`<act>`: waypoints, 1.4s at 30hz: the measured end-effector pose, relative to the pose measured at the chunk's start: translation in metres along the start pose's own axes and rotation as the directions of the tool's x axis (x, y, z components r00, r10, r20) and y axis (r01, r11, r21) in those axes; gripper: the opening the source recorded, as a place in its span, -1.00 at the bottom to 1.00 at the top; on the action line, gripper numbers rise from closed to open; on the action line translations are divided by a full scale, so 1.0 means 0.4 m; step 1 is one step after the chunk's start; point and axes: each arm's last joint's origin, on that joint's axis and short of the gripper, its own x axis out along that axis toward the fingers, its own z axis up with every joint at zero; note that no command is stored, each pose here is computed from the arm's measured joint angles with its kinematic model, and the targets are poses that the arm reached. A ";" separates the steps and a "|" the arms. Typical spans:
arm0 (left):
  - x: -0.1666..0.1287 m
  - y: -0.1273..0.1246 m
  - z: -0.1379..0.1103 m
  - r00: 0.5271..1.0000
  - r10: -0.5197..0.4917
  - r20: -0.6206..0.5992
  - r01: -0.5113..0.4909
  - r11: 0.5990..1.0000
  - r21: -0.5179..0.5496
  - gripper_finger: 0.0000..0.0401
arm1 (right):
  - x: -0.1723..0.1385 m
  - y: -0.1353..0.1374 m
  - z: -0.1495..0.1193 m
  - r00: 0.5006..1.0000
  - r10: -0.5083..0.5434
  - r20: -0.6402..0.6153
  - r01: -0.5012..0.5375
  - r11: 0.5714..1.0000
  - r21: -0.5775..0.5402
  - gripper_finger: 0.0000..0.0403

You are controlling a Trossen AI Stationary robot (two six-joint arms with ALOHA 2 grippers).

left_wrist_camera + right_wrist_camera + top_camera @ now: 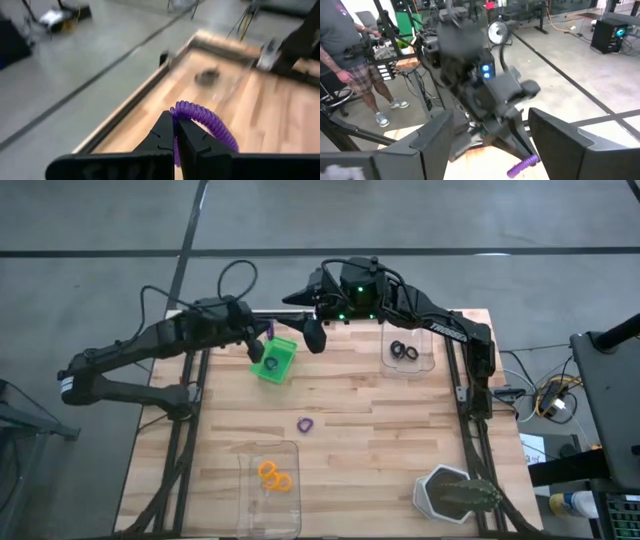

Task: Sort spring keychains
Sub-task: Put the top purple spring keychain into the green bin

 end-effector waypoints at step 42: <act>0.415 0.124 -0.319 0.596 0.052 -0.802 -0.301 0.940 -0.162 -0.86 | 0.011 -0.008 -0.047 0.990 -0.018 -0.139 0.002 0.993 -0.117 0.18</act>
